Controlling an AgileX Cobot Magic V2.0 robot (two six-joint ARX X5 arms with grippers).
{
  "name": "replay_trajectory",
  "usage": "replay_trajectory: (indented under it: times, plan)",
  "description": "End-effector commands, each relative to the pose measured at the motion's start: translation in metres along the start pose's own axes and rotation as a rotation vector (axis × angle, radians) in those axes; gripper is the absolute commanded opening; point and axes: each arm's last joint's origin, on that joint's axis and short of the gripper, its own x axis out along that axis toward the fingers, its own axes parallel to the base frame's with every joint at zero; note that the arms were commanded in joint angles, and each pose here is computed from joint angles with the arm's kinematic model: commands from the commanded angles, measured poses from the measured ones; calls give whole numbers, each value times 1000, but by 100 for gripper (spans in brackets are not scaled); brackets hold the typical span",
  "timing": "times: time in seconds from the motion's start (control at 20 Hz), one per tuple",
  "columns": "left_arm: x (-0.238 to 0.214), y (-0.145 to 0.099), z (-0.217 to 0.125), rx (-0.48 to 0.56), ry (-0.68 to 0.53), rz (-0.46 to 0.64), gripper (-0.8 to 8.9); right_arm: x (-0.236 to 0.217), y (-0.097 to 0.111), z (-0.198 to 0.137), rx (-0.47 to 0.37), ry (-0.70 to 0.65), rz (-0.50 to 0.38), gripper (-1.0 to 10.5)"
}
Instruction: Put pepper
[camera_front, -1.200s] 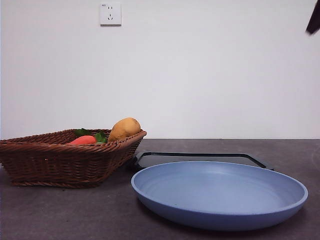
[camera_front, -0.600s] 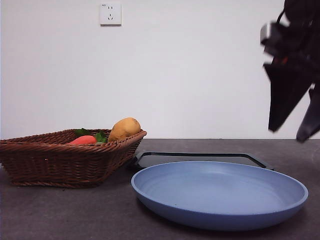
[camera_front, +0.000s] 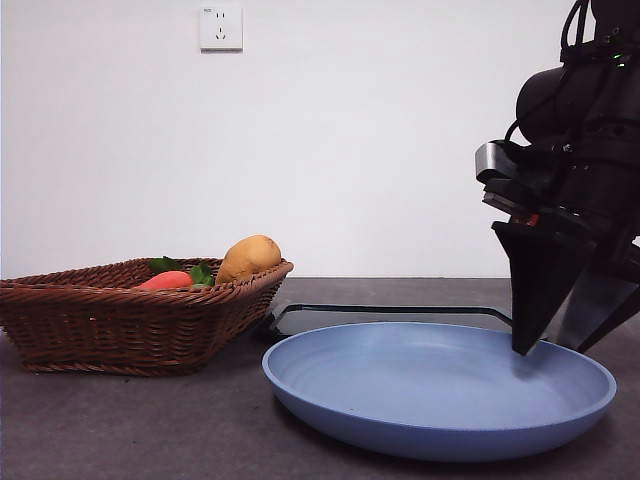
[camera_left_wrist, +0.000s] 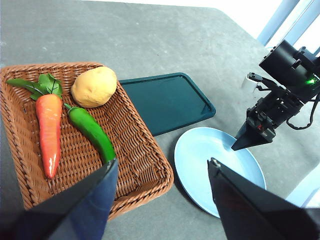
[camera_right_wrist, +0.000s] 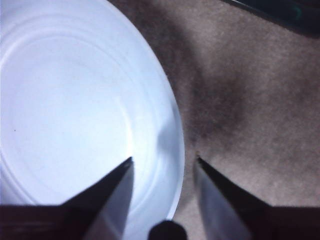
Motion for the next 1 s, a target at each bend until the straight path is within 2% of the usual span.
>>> replay_trajectory:
  times: [0.05,0.15,0.3,0.55,0.8,1.0]
  plan:
    - [-2,-2,6,13,-20,-7,319,3,0,5,-13,4,3,133]
    - [-2,-2,6,12,-20,-7,319,6,-1,5,-9,14,3,120]
    - [-2,-2,6,10,-20,-7,319,13,-3,5,-2,36,5,12]
    - [-1,-2,5,5,-14,1,319,6,-1,5,-11,7,3,3]
    - [19,2,10,-32,67,1,319,-39,15,0,-40,-152,-8,3]
    - [49,1,36,15,154,112,319,-82,28,-13,-50,-313,-19,3]
